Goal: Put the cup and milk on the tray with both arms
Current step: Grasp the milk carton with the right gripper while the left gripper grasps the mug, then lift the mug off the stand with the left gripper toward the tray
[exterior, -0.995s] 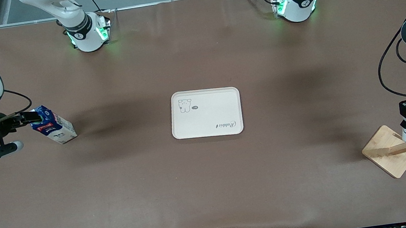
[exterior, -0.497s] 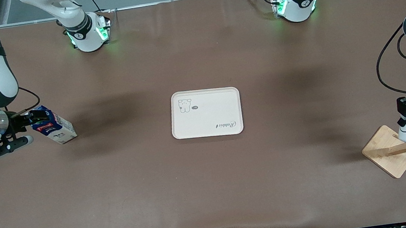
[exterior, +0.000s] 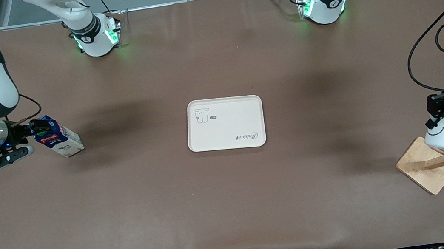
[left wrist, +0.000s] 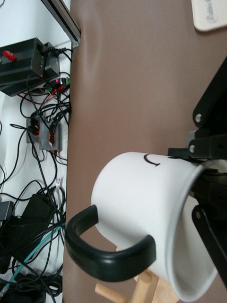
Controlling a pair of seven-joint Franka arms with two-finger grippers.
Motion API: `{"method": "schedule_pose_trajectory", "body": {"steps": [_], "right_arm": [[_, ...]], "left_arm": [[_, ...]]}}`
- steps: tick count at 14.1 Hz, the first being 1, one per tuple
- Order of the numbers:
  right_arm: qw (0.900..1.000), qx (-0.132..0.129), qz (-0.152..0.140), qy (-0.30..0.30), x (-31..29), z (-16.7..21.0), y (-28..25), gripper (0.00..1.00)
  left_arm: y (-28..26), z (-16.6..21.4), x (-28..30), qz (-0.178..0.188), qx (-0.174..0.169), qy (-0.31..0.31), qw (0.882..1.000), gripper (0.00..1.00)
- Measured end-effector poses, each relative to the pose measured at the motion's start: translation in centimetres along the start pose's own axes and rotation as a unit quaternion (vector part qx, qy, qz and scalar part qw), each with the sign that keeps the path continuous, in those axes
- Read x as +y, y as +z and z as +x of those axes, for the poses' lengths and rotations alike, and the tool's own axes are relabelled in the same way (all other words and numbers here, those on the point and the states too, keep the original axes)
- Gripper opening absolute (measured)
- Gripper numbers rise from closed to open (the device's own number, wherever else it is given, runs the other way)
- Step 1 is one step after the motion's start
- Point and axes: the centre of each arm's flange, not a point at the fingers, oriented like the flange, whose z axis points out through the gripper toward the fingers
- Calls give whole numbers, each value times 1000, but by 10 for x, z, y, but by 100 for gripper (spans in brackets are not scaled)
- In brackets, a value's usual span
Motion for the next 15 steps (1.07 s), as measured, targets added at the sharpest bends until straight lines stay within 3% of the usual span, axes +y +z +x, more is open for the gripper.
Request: {"method": "schedule_pose_trajectory", "body": {"steps": [2, 5, 8, 11, 15], "right_arm": [[1000, -7, 4, -1, -2, -3, 17, 100], [1000, -7, 4, -7, -4, -5, 33, 100], [999, 0, 2, -41, -1, -7, 31, 74], [999, 8, -1, -43, 7, -9, 23, 74], [999, 4, 4, -34, 23, -9, -19, 74]], "left_arm": [[-4, 3, 21, -6, -16, -9, 1000, 9], [2, 10, 77, 13, -77, -30, 996, 9], [21, 4, 158, 51, -125, -62, 989, 9], [57, -22, 234, 65, -166, -86, 980, 9], [118, -71, 317, 50, -234, -98, 966, 9]]}}
